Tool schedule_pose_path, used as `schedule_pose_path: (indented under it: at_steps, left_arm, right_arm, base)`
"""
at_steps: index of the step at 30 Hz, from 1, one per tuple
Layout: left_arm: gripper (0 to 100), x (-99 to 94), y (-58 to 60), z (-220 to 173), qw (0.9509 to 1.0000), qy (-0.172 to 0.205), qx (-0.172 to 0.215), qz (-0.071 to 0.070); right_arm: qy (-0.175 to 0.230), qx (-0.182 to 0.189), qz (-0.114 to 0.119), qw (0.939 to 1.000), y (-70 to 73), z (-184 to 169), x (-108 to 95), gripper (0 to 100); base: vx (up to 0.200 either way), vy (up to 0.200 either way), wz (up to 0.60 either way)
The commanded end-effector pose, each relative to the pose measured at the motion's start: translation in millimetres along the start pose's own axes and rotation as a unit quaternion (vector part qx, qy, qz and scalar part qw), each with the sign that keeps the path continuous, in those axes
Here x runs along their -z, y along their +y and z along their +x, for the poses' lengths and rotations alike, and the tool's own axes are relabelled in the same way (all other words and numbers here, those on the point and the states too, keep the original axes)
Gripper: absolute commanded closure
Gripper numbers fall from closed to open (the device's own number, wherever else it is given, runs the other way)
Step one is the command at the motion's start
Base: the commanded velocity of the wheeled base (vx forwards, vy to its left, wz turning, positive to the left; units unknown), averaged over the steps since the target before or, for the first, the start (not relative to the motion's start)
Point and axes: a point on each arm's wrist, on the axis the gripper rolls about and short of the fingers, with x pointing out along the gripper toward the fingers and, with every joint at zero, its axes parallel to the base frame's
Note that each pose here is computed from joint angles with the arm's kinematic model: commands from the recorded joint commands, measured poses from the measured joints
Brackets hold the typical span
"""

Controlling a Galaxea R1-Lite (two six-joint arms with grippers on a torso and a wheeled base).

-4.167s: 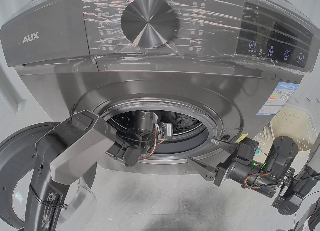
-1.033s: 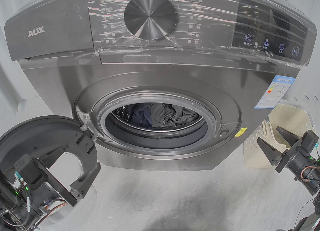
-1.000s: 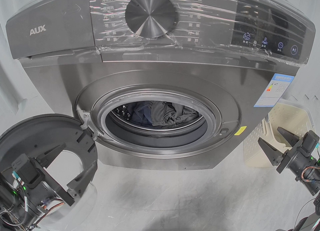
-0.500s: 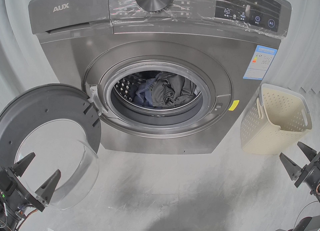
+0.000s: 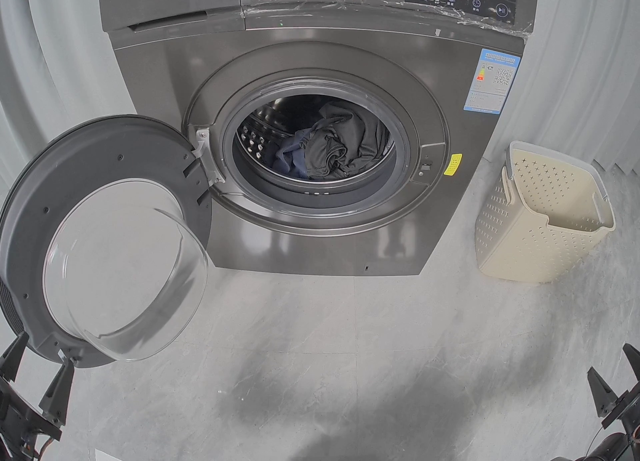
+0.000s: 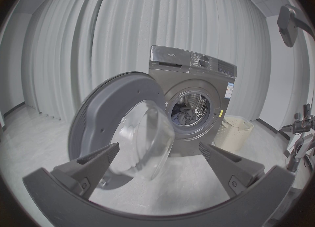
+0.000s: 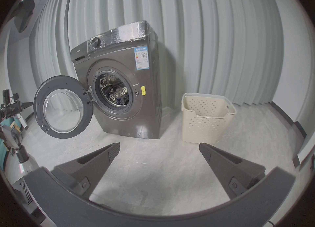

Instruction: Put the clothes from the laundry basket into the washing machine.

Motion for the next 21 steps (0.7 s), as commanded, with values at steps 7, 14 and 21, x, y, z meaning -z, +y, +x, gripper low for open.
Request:
schedule_pose_path:
  at_steps: [7, 14, 21]
  left_arm:
    - [0, 39.4, 2.0, -29.9, 0.9966, 0.048, -0.066, 0.013]
    - [0, 42.5, -1.9, -36.8, 0.9974, 0.016, -0.065, 0.027]
    - [0, 48.9, -1.7, -37.7, 0.9964, 0.049, -0.062, 0.031]
  right_arm:
    - [-0.025, 0.073, 0.009, 0.997, -2.5, -14.7, 21.2, 0]
    - [-0.061, 0.064, -0.003, 0.9961, 1.6, -21.3, 24.6, 0]
    - [-0.035, 0.007, -0.023, 0.9991, 4.2, -20.4, 29.5, 0]
  base:
    - [0.0, 0.0, 0.0]
    - [0.0, 0.0, 0.0]
    - [0.0, 0.0, 0.0]
